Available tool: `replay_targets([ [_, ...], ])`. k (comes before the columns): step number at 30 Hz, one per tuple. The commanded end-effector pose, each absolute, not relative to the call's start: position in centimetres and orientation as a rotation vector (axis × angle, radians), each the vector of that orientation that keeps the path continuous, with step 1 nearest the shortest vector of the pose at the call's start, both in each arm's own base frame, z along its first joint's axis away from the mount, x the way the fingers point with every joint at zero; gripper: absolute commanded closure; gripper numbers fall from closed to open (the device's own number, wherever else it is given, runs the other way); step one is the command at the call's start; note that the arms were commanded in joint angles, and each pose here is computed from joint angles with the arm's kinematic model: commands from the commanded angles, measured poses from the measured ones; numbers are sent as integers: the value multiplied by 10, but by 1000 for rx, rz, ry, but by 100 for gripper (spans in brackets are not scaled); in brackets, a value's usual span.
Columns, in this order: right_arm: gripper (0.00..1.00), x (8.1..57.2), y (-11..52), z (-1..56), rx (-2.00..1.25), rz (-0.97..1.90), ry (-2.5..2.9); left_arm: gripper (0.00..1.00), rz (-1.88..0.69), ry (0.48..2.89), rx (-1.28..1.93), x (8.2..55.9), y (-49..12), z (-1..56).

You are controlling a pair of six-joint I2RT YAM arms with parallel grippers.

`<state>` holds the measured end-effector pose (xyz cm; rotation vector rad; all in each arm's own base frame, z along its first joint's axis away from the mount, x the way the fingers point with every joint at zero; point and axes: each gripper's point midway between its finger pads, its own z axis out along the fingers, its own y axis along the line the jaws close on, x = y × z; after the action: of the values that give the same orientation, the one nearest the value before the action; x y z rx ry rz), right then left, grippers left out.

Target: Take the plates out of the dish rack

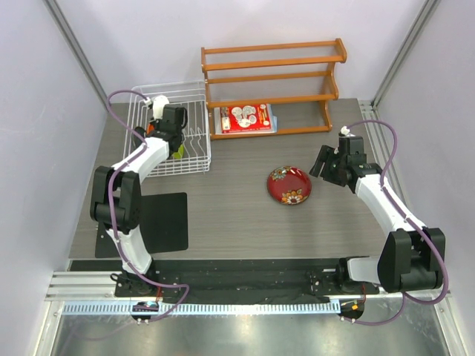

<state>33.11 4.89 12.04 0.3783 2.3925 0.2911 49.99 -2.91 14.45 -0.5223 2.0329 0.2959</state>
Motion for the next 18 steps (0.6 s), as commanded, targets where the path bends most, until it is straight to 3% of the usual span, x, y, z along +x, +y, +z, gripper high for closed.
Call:
replay_targets([
  [1,31,340,49,140,353,293,2341,73,254,2002,-562,509,-28,152],
  [2,31,340,48,142,354,288,2337,71,253,2005,-566,509,-27,151],
  [9,31,338,47,142,350,281,2340,100,247,2005,-585,504,-22,148],
  [18,30,336,42,150,368,260,2312,100,210,1994,-464,505,-28,186],
])
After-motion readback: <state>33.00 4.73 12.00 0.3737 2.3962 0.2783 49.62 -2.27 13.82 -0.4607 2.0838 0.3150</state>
